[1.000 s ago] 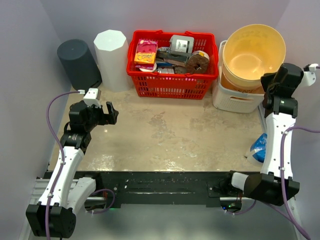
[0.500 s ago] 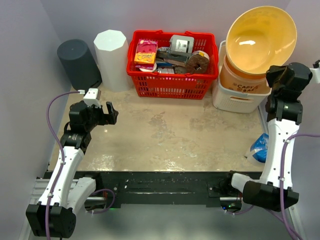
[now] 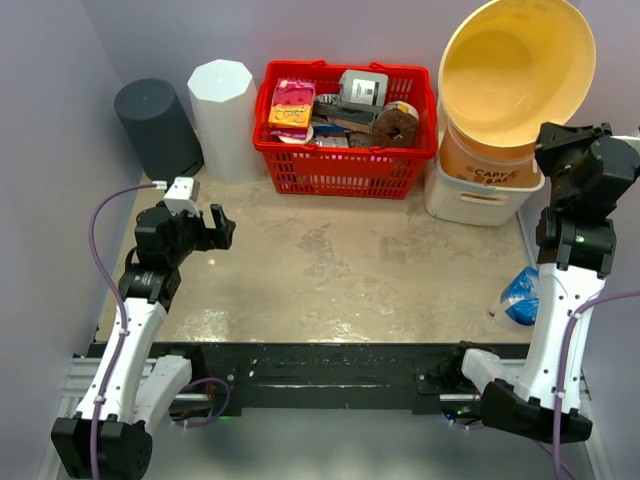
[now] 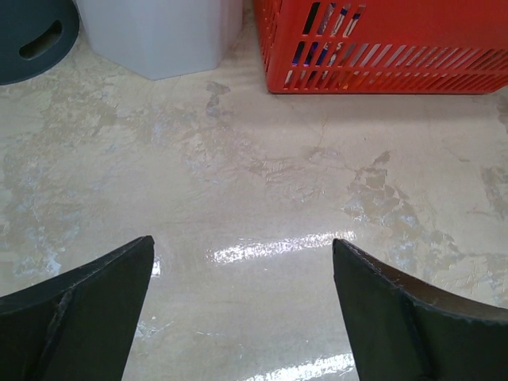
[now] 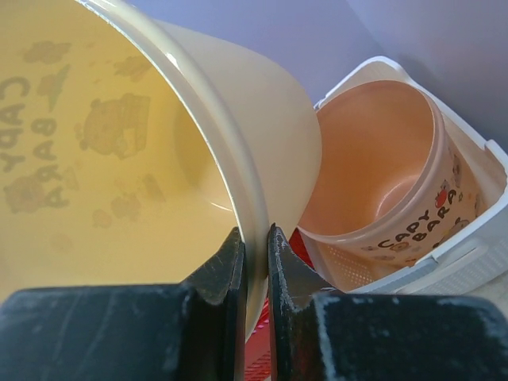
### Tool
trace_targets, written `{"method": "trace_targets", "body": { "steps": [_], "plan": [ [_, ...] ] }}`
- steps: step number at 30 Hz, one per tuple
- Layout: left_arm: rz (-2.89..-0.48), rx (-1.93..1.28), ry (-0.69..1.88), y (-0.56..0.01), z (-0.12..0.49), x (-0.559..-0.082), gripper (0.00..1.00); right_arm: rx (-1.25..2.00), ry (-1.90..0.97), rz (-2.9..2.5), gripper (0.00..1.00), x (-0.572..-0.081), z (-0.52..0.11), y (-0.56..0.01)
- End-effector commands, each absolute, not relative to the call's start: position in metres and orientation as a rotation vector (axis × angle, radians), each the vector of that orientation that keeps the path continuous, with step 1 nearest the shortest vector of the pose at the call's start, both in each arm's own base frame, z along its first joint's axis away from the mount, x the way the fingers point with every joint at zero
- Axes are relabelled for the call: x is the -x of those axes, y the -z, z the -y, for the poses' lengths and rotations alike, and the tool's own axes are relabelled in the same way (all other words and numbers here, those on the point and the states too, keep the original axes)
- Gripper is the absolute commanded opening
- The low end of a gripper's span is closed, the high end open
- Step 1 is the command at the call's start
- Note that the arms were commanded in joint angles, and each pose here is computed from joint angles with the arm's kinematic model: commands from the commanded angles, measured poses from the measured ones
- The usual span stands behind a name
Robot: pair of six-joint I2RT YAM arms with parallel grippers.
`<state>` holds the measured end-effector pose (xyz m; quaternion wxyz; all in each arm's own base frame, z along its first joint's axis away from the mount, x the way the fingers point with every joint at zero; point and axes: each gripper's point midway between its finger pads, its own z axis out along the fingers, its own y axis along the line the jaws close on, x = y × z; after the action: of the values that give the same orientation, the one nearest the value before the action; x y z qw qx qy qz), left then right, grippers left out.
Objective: Turn the large container upside down
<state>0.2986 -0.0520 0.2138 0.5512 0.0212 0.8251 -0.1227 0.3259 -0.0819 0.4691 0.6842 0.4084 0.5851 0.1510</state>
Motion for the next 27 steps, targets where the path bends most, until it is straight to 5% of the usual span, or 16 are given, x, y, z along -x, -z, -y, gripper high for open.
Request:
{"method": "trace_targets", "body": {
  "steps": [1, 27],
  "plan": [
    [-1.9, -0.064, 0.266, -0.224, 0.048, -0.299, 0.98, -0.73, -0.41, -1.131, 0.0, -0.289, 0.061, -0.546],
    [-1.841, -0.063, 0.265, -0.236, 0.047, -0.293, 0.98, -0.09, -0.563, -1.45, 0.0, -0.207, -0.054, -0.513]
  ]
}}
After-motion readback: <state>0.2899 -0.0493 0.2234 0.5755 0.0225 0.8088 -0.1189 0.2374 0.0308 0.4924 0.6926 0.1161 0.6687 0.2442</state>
